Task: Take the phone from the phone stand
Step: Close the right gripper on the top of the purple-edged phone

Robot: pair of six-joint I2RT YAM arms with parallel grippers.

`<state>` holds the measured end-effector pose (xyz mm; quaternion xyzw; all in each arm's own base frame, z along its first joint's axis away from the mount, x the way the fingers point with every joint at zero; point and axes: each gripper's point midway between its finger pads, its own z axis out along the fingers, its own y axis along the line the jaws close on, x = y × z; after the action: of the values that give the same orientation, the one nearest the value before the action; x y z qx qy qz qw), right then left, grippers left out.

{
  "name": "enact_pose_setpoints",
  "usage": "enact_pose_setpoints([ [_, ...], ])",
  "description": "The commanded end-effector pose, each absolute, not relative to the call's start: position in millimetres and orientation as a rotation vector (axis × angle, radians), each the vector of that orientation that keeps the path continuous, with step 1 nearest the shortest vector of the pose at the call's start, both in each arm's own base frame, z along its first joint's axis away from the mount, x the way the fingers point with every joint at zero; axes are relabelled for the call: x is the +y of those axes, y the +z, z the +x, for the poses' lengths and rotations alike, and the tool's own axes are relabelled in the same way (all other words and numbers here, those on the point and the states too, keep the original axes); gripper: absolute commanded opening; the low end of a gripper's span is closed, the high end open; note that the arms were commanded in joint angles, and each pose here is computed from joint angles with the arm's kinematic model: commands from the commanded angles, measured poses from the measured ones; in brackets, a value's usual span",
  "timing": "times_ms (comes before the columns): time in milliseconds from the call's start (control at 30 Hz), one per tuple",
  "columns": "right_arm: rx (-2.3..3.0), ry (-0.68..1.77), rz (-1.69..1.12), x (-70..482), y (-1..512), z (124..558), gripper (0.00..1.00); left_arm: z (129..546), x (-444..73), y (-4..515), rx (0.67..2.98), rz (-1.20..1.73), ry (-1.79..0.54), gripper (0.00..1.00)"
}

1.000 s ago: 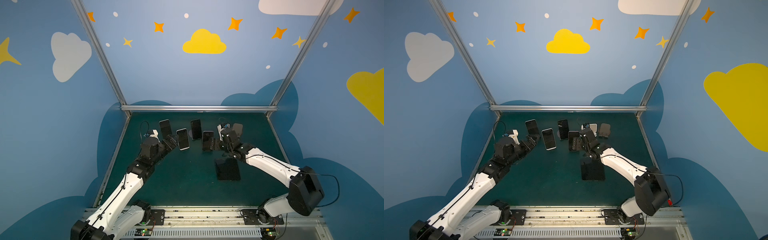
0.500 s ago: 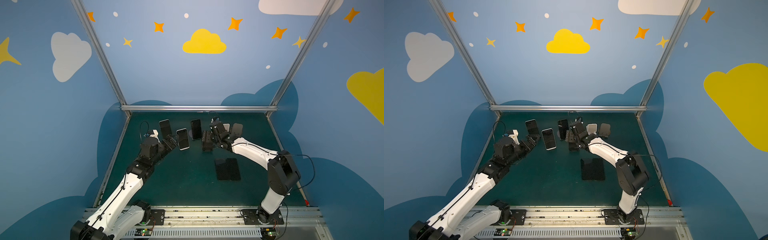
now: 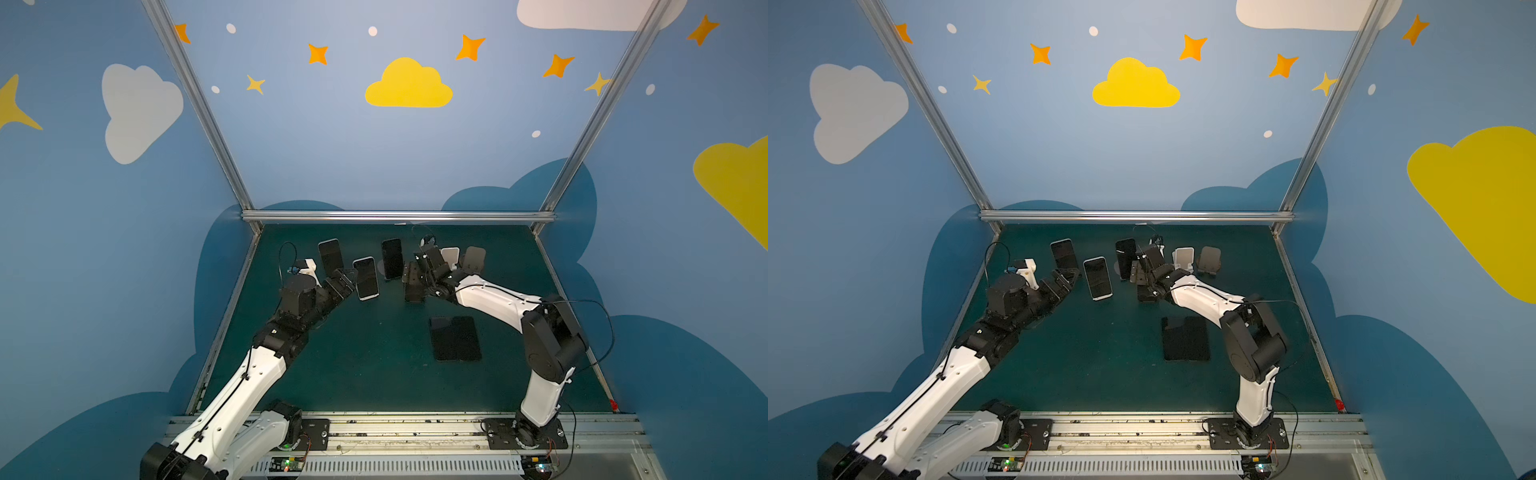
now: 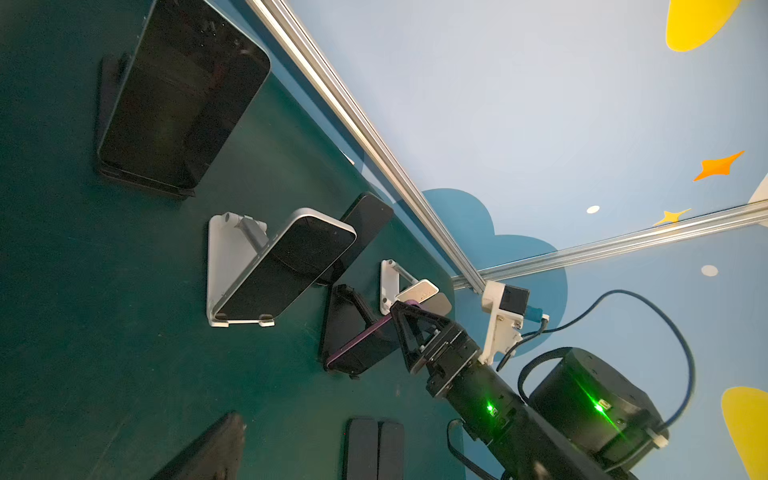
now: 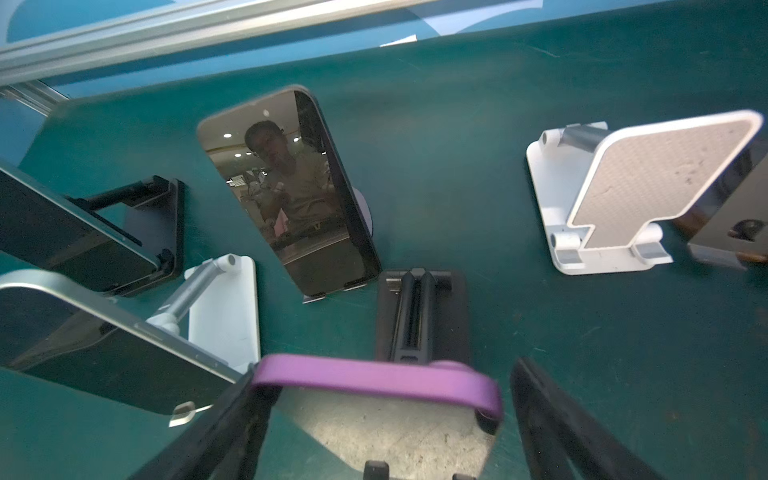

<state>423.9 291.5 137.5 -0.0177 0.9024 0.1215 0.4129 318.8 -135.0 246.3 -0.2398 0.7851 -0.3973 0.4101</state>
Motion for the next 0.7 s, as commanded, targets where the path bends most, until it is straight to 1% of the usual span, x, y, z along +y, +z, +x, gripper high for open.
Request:
enact_pose_setpoints([
  [0, 2.212, 0.312, -0.016, 297.8, 153.7, 433.8, 0.87, 317.2, -134.9, 247.7, 1.965, -0.596, -1.009, 1.0],
  [167, 2.21, 0.277, 0.02, 294.2, 152.6, 433.0, 0.84, 317.9, -134.5, 246.7, 1.967, -0.599, -1.007, 1.0],
  [667, 2.151, 0.216, 0.069, 296.9, 146.7, 432.5, 0.83, 317.7, -133.9, 246.5, 1.965, -0.6, -1.004, 1.0],
])
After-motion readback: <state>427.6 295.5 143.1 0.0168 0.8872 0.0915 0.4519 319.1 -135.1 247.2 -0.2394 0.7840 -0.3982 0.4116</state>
